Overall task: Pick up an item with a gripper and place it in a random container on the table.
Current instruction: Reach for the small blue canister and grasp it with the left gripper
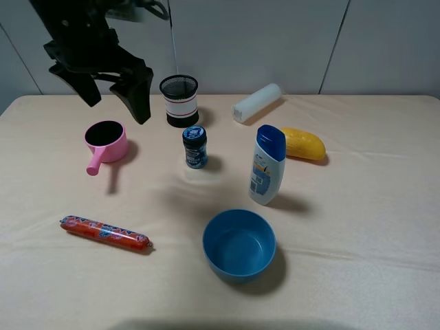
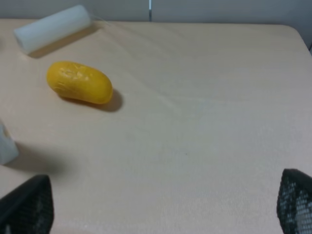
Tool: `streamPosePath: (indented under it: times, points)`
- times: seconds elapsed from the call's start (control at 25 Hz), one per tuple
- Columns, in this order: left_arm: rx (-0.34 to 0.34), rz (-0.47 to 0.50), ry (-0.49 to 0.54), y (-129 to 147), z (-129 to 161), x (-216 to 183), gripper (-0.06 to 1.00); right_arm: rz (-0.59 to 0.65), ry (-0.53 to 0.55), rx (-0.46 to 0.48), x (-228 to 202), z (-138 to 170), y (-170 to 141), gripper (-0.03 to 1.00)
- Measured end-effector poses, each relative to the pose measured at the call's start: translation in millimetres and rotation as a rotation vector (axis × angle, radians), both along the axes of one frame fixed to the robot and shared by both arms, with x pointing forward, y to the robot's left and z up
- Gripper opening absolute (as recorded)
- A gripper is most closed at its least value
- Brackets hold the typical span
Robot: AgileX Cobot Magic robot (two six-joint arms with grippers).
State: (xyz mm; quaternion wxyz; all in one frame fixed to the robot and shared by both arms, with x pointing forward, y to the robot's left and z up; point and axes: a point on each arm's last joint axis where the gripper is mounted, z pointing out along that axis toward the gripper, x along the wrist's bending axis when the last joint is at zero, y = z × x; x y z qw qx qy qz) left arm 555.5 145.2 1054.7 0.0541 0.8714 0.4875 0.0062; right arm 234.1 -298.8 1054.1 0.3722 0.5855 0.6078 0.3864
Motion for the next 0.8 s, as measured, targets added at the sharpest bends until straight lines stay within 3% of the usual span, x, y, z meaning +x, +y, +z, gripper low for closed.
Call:
streamPosePath:
  times: [0.8]
  points:
    - [0.071, -0.115, 0.045, -76, -76, 59, 0.95, 0.004, 0.0, 0.006, 0, 0, 1, 0.69]
